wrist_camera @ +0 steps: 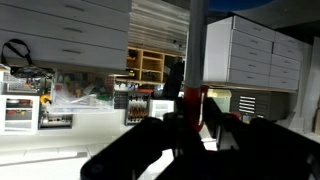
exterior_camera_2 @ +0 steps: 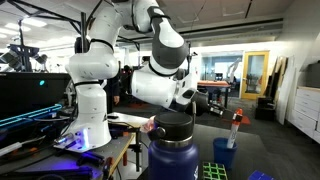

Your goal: Take the red marker out of the dark blue cup

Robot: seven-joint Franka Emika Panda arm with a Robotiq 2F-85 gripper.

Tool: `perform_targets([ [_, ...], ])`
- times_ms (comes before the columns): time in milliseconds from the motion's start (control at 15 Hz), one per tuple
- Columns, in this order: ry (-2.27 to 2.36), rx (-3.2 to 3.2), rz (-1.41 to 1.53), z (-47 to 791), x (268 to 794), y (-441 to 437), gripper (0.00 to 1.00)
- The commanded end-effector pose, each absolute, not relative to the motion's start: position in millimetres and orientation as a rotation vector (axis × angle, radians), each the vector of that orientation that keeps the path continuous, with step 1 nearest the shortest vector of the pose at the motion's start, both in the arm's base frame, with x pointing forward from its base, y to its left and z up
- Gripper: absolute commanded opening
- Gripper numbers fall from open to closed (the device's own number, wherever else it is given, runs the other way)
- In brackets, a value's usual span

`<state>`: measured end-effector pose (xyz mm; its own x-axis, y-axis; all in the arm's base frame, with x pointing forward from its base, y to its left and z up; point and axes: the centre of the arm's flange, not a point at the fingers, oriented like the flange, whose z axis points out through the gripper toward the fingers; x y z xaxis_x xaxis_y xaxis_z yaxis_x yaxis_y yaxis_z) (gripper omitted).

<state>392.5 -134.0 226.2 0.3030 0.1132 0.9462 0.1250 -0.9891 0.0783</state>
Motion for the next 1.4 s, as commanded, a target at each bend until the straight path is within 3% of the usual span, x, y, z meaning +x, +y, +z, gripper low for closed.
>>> perform_targets([
  [0,-0.221,-2.539,-1.827,233,392,-109,0.07],
  [1333,-0.445,-2.454,-1.786,255,400,-40,0.07],
])
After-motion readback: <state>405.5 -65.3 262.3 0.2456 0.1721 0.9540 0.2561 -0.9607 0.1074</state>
